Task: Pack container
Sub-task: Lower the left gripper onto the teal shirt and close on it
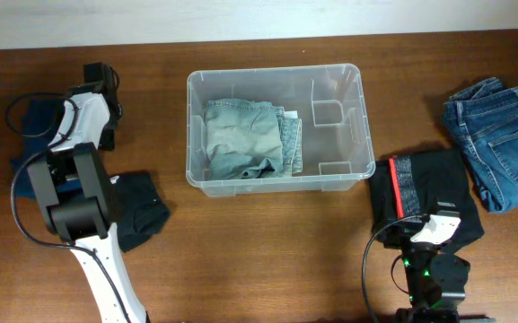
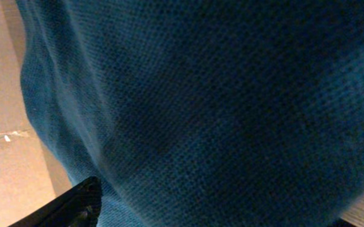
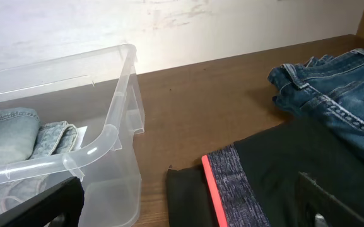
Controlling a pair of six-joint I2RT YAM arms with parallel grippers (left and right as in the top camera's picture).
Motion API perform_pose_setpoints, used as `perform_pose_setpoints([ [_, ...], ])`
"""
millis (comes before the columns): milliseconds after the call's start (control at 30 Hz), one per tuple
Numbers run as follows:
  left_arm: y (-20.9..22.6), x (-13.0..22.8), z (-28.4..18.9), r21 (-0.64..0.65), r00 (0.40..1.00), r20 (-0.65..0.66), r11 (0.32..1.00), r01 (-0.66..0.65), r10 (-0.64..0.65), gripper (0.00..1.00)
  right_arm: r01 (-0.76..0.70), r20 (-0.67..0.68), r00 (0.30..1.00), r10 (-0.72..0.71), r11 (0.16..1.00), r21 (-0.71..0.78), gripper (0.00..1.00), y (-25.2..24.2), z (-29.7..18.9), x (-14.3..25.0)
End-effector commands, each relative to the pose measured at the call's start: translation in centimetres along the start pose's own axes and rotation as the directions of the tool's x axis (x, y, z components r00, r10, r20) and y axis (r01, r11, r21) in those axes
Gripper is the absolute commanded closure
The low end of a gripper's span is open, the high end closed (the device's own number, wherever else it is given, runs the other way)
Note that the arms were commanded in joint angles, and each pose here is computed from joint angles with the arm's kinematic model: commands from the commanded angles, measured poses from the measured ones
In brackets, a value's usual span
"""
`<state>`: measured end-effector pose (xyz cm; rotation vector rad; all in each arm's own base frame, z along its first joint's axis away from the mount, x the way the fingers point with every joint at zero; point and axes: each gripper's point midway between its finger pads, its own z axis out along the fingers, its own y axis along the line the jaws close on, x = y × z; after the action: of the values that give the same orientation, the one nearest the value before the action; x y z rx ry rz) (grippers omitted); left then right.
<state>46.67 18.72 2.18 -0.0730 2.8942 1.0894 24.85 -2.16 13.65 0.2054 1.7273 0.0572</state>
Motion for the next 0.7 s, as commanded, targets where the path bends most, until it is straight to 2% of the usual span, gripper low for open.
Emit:
perform_pose_setpoints([
  [0, -4.3, 2.9, 4.4, 0.077, 0.99, -0.11, 0.994, -0.076, 0.084, 0.21, 0.005, -0.002, 1.0, -0.005, 1.0, 0.004, 0.01, 0.0, 0.0, 0.2],
  [200, -4.7, 2.9, 4.4, 0.1, 0.991, -0.107, 0.992, -0.075, 0.086, 0.29, 0.005, -0.002, 1.0, -0.005, 1.0, 0.004, 0.01, 0.0, 0.0, 0.2],
  [500, -6.4, 2.6, 4.2, 0.203, 0.99, -0.078, 0.974, -0.102, 0.12, 0.32, 0.005, -0.002, 1.0, -0.005, 1.0, 0.004, 0.01, 0.0, 0.0, 0.2],
  [567, -6.7, 2.6, 4.2, 0.22, 0.99, -0.074, 0.97, -0.105, 0.123, 0.39, 0.005, -0.002, 1.0, -0.005, 1.0, 0.004, 0.01, 0.0, 0.0, 0.2],
  [667, -6.8, 2.6, 4.1, 0.225, 0.989, -0.072, 0.968, -0.109, 0.128, 0.61, 0.005, -0.002, 1.0, -0.005, 1.0, 0.004, 0.01, 0.0, 0.0, 0.2],
])
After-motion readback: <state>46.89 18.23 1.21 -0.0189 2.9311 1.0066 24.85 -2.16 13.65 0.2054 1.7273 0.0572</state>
